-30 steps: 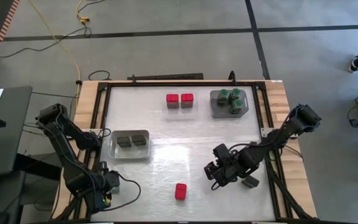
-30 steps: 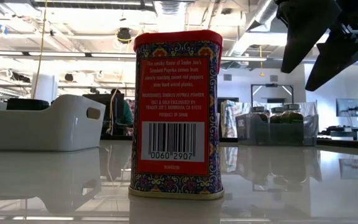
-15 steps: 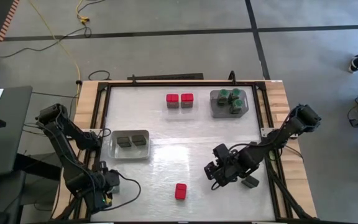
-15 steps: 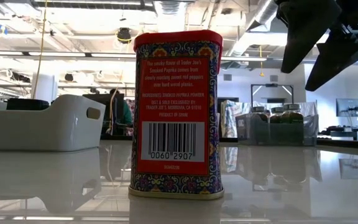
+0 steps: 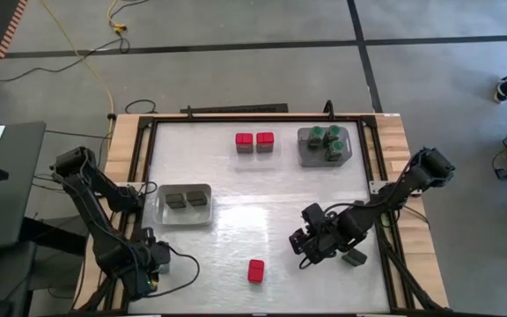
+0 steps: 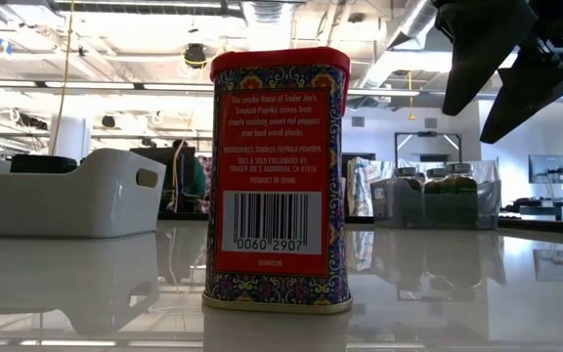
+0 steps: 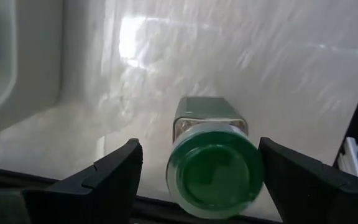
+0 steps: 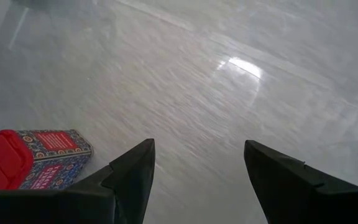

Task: Sort spices by type
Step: Put the green seasoning bottle into the black bin

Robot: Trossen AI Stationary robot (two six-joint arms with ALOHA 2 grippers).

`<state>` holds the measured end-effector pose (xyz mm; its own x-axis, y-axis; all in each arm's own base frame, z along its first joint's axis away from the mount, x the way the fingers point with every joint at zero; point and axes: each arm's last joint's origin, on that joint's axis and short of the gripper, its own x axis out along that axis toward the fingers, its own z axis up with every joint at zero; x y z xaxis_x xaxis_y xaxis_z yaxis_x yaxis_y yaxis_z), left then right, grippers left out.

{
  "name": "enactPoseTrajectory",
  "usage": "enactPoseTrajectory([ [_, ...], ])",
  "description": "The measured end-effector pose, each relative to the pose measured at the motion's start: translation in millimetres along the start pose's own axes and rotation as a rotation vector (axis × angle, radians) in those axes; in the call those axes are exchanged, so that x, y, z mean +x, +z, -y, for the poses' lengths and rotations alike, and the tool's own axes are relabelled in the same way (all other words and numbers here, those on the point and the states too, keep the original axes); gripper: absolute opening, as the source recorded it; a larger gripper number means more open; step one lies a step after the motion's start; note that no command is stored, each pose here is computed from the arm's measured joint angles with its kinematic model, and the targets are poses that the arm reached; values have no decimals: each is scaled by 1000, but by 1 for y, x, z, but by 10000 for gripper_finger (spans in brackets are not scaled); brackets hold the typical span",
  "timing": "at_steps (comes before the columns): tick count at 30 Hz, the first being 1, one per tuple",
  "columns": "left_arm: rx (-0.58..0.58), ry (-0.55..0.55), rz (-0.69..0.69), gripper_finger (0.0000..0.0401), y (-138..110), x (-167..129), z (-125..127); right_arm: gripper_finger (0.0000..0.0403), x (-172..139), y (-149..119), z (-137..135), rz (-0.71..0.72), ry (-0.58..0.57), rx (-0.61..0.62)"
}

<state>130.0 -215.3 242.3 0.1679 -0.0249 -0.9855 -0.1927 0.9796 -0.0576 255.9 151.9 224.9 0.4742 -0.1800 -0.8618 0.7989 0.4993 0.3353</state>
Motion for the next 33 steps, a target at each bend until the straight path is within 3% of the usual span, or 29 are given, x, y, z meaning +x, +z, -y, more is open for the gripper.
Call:
enactPoseTrajectory([
  [13, 23, -53, -3, 300, -3, 24, -1, 274, 0, 0, 0, 0, -2, -1],
  [25, 29, -60, -2, 194, -2, 24, -1, 274, 0, 0, 0, 1, -2, 1],
  [30, 19, -62, -11, 191, 0, 24, -1, 274, 2, 3, 0, 4, 1, 12],
  [33, -9, -68, -15, 191, 5, 25, -3, 274, 1, 2, -2, 10, 20, -59],
])
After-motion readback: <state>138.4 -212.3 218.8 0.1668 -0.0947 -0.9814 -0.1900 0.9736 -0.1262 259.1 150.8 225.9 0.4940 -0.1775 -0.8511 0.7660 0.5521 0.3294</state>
